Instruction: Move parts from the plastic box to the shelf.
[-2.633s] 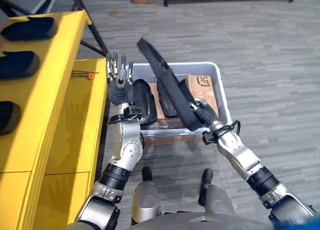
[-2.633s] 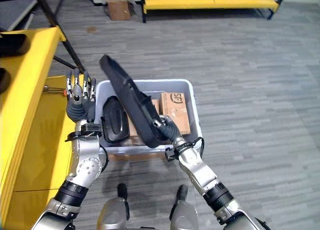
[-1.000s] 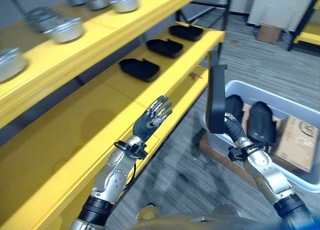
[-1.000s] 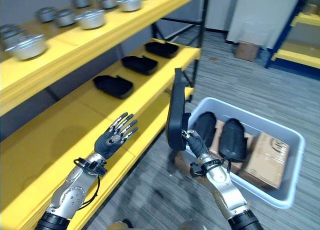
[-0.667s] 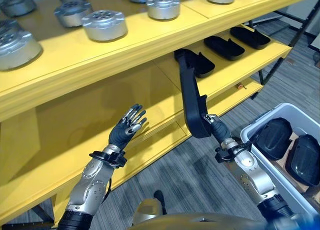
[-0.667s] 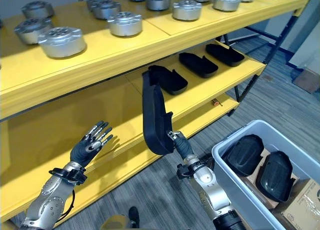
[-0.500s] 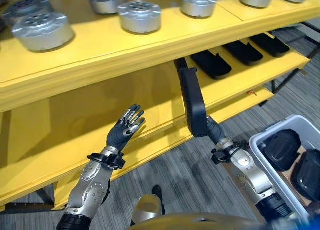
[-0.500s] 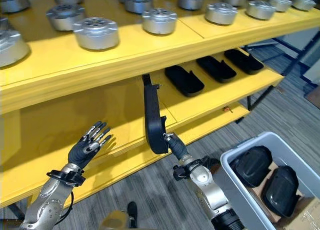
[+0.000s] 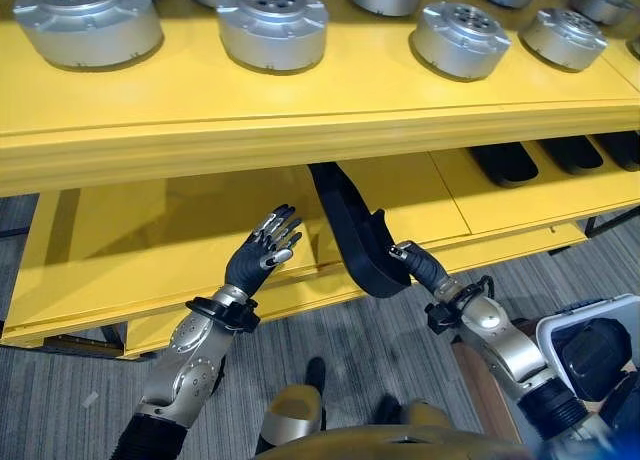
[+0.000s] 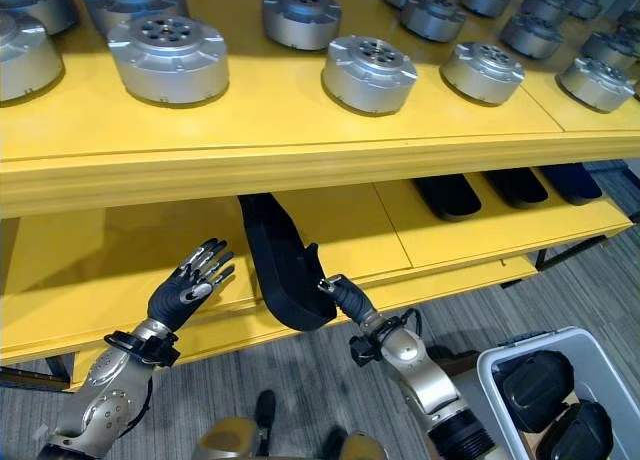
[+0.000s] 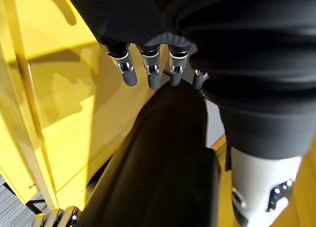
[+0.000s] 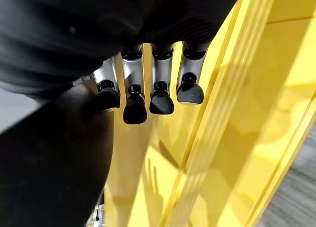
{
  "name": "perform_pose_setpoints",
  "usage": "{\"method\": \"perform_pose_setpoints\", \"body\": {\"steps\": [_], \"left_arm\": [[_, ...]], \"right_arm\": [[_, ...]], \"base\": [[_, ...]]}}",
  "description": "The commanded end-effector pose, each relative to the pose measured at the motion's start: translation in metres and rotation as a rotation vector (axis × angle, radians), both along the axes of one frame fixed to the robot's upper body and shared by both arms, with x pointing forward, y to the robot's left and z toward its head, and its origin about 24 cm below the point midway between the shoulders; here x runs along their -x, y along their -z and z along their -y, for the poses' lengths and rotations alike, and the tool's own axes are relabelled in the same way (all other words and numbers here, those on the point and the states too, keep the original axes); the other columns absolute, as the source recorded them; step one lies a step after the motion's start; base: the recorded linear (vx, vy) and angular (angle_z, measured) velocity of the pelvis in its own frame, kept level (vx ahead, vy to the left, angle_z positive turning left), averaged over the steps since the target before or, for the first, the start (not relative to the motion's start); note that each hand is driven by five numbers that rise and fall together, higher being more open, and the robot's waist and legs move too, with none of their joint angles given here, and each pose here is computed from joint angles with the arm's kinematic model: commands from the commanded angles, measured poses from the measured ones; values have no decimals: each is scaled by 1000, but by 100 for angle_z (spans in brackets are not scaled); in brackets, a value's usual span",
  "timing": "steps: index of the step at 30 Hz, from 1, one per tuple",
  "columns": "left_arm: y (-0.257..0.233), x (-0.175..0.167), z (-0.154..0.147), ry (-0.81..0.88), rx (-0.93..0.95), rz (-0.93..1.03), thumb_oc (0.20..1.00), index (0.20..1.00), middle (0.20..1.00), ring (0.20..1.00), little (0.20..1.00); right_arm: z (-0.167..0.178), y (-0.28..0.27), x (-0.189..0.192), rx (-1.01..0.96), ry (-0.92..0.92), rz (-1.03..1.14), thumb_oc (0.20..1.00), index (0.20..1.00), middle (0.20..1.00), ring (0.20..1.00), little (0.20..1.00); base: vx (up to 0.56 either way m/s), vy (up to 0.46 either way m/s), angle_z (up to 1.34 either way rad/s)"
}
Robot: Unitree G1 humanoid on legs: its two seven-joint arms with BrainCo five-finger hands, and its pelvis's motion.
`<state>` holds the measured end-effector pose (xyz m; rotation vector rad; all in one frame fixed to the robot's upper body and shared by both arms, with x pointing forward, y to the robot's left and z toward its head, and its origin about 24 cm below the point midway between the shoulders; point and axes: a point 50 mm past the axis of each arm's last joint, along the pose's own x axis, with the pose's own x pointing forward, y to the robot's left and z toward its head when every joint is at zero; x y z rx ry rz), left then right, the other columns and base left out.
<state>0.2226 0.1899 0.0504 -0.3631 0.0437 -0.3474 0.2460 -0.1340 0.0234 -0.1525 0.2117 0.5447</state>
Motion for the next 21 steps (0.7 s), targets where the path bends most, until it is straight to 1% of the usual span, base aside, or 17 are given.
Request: {"method": "perform_pose_setpoints", "body": {"steps": [1,7,10,12,16,21], "left_arm": [[-25,-3,9,17,-2,138,1000,1000,1000,1000,1000],[-16,5,10,54,-29,109,1000,1000,1000,1000,1000],[-16,11,3,8,-22,112,1000,1000,1000,1000,1000],[-17,13,-1,-16,11,111,1000,1000,1000,1000,1000],[-16,16,2,-37,45,94,1000,1000,1000,1000,1000],[-16,20,5,-51,125,61,1000,1000,1000,1000,1000]], "right_arm": [[-1,-32,-20,-75,21,152,200,200,200,200,200],[7,-28,-15,-56,61,140,200,200,200,200,200],[9,-24,-11,-21,50,130,200,200,200,200,200],[8,-22,-10,-4,38,125,200,200,200,200,200],[5,-18,-13,51,29,120,200,200,200,200,200],[8,-11,-13,165,53,104,200,200,200,200,200]], "base": [[82,-198,30],[115,-204,78],[84,-197,54],[46,-187,1],[60,-150,-29],[66,-92,-6]]}}
